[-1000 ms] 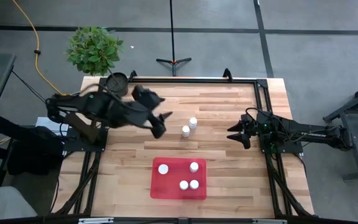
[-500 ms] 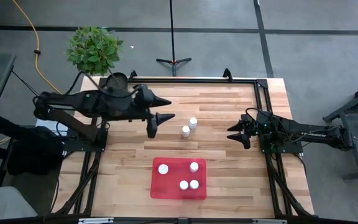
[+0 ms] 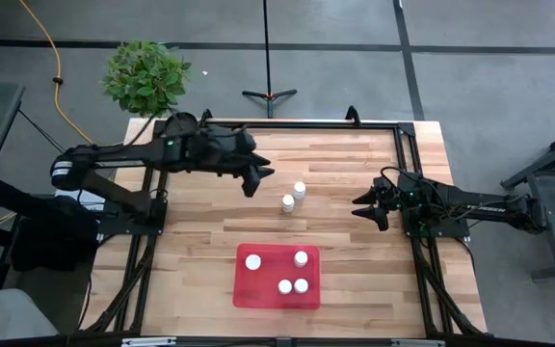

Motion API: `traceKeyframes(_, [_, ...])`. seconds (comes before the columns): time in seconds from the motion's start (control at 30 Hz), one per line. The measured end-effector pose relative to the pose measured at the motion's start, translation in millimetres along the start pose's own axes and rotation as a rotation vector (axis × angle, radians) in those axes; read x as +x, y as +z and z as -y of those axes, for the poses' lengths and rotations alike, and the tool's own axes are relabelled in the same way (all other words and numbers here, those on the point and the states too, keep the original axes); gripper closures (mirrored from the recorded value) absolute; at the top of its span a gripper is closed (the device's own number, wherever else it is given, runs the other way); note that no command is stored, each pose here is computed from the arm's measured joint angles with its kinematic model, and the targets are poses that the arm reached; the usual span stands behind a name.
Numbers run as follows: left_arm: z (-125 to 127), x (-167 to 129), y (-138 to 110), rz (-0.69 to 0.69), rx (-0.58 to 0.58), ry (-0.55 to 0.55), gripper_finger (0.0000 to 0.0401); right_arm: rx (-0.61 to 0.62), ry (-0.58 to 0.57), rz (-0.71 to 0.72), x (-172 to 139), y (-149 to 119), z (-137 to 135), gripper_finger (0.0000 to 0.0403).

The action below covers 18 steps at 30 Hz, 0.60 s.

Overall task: Pick and place pill bottles into a basket
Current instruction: Put the bottom white pill bottle into the red bin

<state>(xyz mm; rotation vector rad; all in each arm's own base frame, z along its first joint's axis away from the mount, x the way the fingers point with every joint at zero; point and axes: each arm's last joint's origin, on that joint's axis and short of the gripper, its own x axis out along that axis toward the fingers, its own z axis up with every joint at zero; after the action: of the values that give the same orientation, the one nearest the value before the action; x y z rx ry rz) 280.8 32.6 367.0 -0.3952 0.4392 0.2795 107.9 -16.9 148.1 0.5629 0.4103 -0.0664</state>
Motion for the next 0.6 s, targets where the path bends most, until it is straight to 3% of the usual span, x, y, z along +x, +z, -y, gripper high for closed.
traceKeyframes(0.33, [-26, 54, -14, -0.157, 0.025, 0.045, 0.0262, 0.02, -0.002, -0.003, 0, 0, 0, 0.0176])
traceKeyframes(0.6, [-28, 70, -19, -0.175, 0.05, 0.069, 0.0286, 0.02, -0.001, -0.005, 0, 0, 0, 0.0176])
